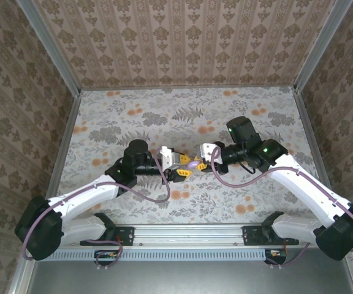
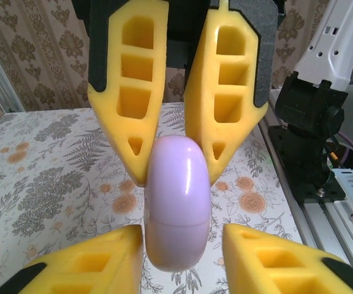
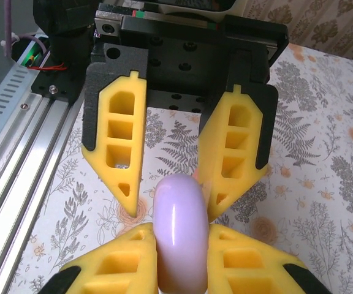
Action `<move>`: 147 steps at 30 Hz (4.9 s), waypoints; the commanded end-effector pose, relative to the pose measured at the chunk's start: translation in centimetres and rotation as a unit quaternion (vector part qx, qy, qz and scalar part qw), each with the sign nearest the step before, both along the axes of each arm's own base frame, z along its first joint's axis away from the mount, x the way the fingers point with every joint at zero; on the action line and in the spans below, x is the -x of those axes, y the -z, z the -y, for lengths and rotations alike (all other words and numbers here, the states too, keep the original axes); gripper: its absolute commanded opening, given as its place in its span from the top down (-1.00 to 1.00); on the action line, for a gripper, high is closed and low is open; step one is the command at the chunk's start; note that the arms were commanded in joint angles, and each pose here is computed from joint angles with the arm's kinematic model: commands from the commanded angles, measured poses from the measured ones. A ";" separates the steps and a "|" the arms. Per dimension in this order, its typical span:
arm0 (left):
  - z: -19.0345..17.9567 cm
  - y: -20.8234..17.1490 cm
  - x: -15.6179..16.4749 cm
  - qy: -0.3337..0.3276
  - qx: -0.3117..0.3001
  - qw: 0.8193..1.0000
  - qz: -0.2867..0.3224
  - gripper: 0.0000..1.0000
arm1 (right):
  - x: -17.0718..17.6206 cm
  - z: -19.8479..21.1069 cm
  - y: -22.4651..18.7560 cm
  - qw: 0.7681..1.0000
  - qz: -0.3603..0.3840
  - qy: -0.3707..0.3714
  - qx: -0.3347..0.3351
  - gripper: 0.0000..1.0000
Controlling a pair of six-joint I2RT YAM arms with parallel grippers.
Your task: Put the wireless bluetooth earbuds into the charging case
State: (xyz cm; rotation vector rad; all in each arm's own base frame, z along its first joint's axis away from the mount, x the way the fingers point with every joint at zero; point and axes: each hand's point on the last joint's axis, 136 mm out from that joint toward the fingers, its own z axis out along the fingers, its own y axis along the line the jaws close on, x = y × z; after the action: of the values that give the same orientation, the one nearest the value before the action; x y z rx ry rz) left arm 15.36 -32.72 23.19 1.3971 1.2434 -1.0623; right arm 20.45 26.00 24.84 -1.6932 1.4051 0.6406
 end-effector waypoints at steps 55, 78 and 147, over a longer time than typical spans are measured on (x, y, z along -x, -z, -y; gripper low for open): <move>0.3 -1.6 0.6 0.009 0.022 1.000 0.000 0.65 | -3.7 -0.1 -4.3 0.989 -0.040 0.081 -0.121 0.13; -2.3 1.9 -6.1 -0.179 0.018 0.983 -0.046 0.66 | -8.9 2.6 -4.3 0.915 -0.224 0.318 -0.105 -0.02; -14.0 5.2 -11.7 -0.448 -0.029 0.888 -0.097 0.69 | -10.6 -1.4 23.6 0.402 -0.590 0.686 0.139 0.35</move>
State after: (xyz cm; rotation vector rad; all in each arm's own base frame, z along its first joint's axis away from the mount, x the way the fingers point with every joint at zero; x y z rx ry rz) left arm 27.34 -18.73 17.67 0.6076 1.8239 -0.4805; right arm 31.67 27.44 1.93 0.6733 3.1661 0.5157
